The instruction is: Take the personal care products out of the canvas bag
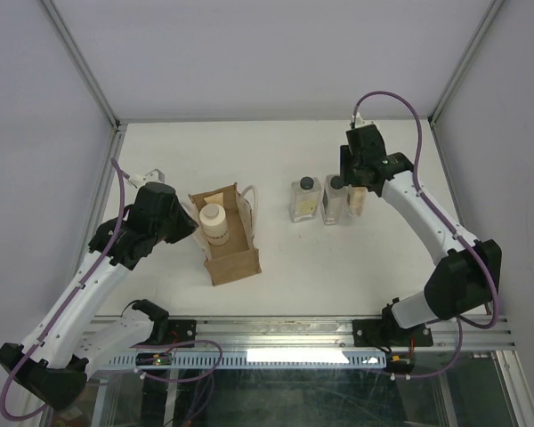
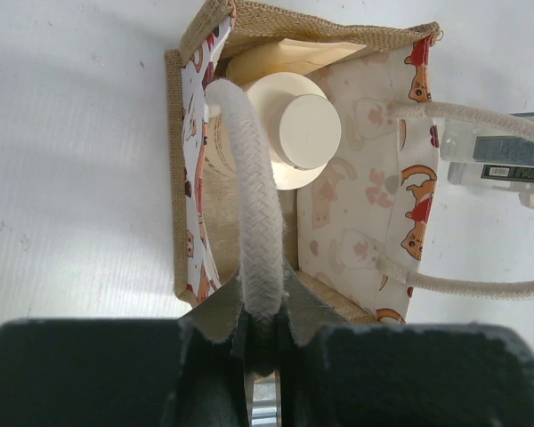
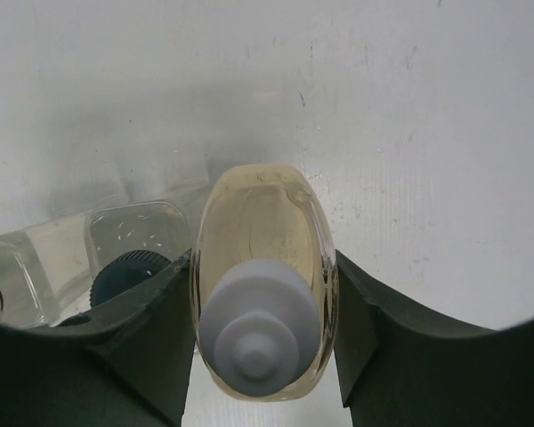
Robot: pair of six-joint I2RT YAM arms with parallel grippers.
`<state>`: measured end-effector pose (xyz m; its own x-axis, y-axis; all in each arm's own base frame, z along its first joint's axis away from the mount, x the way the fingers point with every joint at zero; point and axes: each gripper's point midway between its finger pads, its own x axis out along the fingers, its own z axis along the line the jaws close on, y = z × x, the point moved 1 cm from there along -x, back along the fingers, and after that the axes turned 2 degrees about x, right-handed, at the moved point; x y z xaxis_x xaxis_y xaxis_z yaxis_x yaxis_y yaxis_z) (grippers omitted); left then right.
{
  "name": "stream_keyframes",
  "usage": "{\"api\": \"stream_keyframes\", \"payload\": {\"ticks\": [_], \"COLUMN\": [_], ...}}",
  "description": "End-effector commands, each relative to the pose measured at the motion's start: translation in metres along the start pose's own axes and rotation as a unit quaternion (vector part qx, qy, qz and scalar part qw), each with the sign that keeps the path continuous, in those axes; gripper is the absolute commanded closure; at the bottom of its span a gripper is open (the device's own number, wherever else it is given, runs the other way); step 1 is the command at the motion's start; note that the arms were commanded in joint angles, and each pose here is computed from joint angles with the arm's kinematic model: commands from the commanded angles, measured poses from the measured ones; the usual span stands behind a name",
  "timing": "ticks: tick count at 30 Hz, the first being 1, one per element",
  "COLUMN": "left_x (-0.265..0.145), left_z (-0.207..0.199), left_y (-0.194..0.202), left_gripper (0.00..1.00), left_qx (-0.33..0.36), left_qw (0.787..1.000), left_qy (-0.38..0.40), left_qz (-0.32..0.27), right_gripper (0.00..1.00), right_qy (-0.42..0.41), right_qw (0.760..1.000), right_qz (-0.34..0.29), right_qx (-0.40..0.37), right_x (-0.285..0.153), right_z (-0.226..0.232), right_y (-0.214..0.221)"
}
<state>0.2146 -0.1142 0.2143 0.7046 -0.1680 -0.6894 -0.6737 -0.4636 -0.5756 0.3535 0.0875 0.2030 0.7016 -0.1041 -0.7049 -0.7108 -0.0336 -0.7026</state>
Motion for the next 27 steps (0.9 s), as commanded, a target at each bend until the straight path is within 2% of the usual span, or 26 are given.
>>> {"api": "stream_keyframes", "payload": {"ticks": [1, 17, 27], "left_x": [-0.011, -0.013, -0.011], "left_z": [-0.017, -0.016, -0.016], "left_y": [-0.018, -0.017, -0.016], "left_gripper": [1.00, 1.00, 1.00], "left_qx": [0.000, -0.004, -0.006], "left_qw": [0.999, 0.999, 0.999], "left_qy": [0.038, 0.039, 0.037], "left_qz": [-0.028, -0.030, -0.026], "right_gripper": [1.00, 1.00, 0.75], "right_qy": [-0.049, -0.037, -0.013], "right_qw": [0.993, 0.996, 0.996], "right_qz": [-0.085, -0.043, -0.034], "right_qx": [0.062, 0.074, 0.079], "right_x": [0.000, 0.035, 0.039], "right_z": [0.016, 0.010, 0.000], "right_y": [-0.048, -0.011, 0.002]}}
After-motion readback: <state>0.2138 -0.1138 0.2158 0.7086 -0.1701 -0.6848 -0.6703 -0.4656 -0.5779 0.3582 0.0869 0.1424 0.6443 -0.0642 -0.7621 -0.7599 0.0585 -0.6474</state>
